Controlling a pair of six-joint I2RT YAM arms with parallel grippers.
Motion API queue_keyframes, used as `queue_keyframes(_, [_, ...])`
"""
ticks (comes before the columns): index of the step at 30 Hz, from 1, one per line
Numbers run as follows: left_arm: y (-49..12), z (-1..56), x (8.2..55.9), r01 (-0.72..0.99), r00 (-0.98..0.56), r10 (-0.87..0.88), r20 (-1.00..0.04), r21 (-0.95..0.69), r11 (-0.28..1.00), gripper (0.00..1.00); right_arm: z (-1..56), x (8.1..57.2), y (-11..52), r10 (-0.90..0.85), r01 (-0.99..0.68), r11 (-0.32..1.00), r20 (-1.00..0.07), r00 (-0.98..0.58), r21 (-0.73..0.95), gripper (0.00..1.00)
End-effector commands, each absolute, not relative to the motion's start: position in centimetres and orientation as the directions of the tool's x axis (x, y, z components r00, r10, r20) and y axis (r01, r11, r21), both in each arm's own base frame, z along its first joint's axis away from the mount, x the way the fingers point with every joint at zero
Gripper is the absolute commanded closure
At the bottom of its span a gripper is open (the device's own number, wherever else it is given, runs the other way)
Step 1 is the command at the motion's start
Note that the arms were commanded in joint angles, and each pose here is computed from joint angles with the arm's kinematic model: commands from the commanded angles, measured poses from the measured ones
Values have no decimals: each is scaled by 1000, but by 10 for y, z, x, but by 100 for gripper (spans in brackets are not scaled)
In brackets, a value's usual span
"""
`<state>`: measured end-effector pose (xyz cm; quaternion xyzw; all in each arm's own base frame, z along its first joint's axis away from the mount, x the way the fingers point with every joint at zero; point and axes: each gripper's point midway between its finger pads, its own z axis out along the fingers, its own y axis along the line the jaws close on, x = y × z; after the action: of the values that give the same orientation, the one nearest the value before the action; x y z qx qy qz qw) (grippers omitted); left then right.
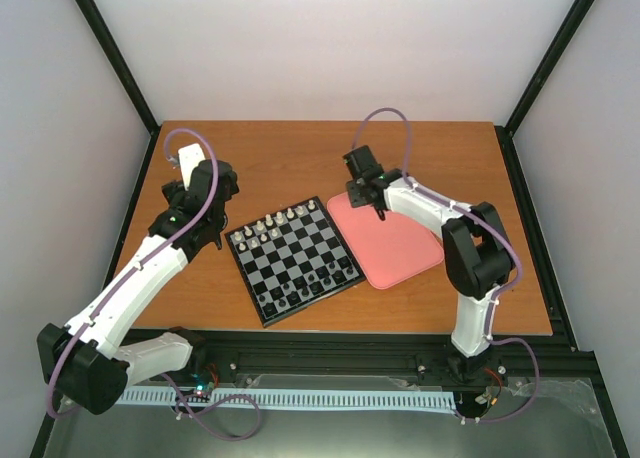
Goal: Set up the chess pieces on the board
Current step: Pick up the chess piece from the storage box.
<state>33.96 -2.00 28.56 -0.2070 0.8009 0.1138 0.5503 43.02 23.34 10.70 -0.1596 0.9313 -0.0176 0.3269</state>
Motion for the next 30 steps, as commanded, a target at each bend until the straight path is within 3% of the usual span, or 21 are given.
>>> queue_keyframes(1, [-20, 300, 344, -461, -273, -232, -934, -85, 883, 0, 95, 446, 187, -214, -137, 976, -600, -771, -171, 53])
queue_keyframes(10, [-21, 297, 347, -464, -280, -229, -932, -77, 882, 0, 64, 447, 156, -175, -90, 980, -543, -821, -180, 55])
queue_keyframes(19, [-23, 294, 351, -462, -292, -224, -930, -68, 884, 0, 40, 447, 144, -154, -77, 982, -496, -855, -172, 68])
queue_keyframes(30, [-24, 292, 353, -464, -299, -219, -929, -60, 884, 0, 29, 451, 143, -154, -86, 983, -478, -865, -161, 71])
